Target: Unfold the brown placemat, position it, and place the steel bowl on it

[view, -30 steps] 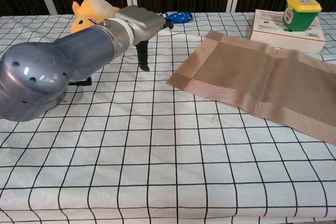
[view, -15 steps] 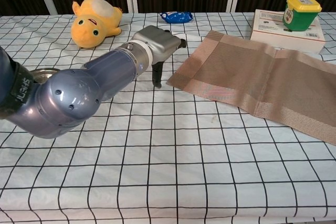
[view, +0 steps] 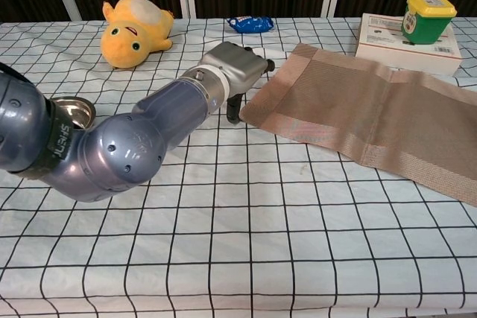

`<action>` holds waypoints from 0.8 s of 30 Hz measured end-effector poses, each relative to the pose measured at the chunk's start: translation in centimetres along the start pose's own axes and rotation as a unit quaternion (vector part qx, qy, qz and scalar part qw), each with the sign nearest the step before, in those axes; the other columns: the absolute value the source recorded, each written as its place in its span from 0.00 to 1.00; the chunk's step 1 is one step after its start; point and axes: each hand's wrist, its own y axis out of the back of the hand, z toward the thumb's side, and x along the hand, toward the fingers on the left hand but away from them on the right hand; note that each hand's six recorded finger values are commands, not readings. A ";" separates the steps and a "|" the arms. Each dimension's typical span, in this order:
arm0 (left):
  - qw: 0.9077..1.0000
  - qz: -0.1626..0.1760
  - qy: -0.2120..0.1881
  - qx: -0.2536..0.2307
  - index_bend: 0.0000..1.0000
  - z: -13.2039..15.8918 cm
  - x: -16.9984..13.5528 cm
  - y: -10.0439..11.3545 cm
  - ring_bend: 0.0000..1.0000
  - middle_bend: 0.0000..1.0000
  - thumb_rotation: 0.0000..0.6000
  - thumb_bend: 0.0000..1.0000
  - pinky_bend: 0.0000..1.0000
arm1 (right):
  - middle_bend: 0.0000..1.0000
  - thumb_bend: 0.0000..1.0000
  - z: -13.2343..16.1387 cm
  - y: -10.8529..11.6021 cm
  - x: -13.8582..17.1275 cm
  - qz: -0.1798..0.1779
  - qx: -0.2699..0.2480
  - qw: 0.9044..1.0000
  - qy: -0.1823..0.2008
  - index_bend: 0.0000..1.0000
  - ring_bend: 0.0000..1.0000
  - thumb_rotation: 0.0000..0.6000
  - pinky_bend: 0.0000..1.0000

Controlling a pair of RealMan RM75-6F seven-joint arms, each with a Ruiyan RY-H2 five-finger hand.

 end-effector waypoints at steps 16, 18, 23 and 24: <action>1.000 0.003 -0.009 0.002 0.22 0.6 0.3 -0.4 0.05 0.16 1.00 0.33 0.13 | 0.00 0.07 -0.1 0.1 -0.1 0.001 -0.008 1.000 -0.004 0.00 0.00 1.00 0.16; 1.000 0.007 -0.012 -0.003 0.27 0.9 0.3 -0.3 0.05 0.18 1.00 0.36 0.13 | 0.00 0.07 0.0 0.0 0.0 0.001 -0.008 1.000 -0.004 0.00 0.00 1.00 0.16; 0.999 0.022 -0.024 -0.011 0.34 1.6 0.3 0.1 0.08 0.22 1.00 0.37 0.16 | 0.00 0.07 -0.1 0.0 -0.1 0.002 -0.009 1.000 -0.005 0.00 0.00 1.00 0.16; 0.999 0.026 -0.026 -0.012 0.35 1.7 0.3 0.2 0.08 0.22 1.00 0.37 0.16 | 0.00 0.07 -0.1 0.0 -0.1 0.002 -0.009 1.000 -0.005 0.00 0.00 1.00 0.16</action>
